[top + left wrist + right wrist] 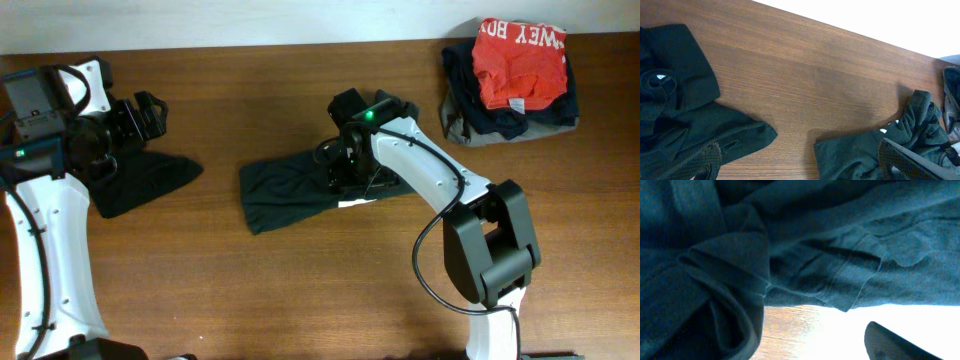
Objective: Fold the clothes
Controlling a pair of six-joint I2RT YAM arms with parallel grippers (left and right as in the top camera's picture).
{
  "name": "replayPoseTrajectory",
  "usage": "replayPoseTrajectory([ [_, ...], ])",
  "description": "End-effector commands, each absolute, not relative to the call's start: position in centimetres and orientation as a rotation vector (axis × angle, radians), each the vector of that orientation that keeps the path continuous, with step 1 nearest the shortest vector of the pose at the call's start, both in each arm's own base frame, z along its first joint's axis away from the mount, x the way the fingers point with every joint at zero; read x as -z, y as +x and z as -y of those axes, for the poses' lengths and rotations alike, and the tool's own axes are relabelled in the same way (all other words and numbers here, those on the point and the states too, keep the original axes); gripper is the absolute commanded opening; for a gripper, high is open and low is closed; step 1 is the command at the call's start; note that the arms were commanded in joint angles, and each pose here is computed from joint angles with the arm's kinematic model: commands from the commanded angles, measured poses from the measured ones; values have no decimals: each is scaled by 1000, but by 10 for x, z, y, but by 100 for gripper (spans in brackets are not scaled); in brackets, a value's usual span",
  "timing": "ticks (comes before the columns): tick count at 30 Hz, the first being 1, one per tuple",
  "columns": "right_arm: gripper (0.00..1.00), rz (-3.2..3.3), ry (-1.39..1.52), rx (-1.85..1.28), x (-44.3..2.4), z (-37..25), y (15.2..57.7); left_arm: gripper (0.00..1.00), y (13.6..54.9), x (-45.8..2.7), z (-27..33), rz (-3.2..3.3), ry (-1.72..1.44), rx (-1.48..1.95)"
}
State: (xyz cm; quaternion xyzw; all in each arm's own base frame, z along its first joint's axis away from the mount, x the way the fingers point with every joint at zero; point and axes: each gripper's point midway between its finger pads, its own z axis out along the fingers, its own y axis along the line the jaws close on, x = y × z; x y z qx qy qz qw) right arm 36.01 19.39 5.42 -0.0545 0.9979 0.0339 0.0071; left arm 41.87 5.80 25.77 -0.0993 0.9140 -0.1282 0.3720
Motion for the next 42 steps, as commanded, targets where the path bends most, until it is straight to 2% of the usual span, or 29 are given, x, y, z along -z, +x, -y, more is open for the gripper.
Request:
replayPoseTrajectory([
  [1,89,-3058,-221,-129,-81,-199,369,99,422,-249,-61,-2363,-270,318],
  [5,85,-2995,-320,-152,-113,-206,380,99,424,-241,-62,-2382,-276,325],
  [7,76,-2947,-364,-176,-132,-211,388,99,425,-235,-62,-2398,-282,330],
  [8,69,-2930,-366,-183,-138,-213,391,99,426,-233,-62,-2404,-284,332],
  [10,34,-2903,-370,-206,-146,-216,396,99,426,-227,-62,-2420,-290,336],
  [13,4,-2894,-442,-273,-142,-226,395,99,426,-222,-62,-2433,-296,340],
  [23,4,-3024,-597,-333,-72,-233,376,99,427,-217,-57,-2448,-287,366],
  [29,4,-3069,-668,-380,-47,-238,370,99,431,-202,-15,-2504,-144,460],
  [34,6,-3079,-632,-263,-30,-220,383,99,431,-184,29,-2558,65,485],
  [42,5,-3069,-492,-257,-14,-189,414,99,418,-151,72,-2667,270,519],
])
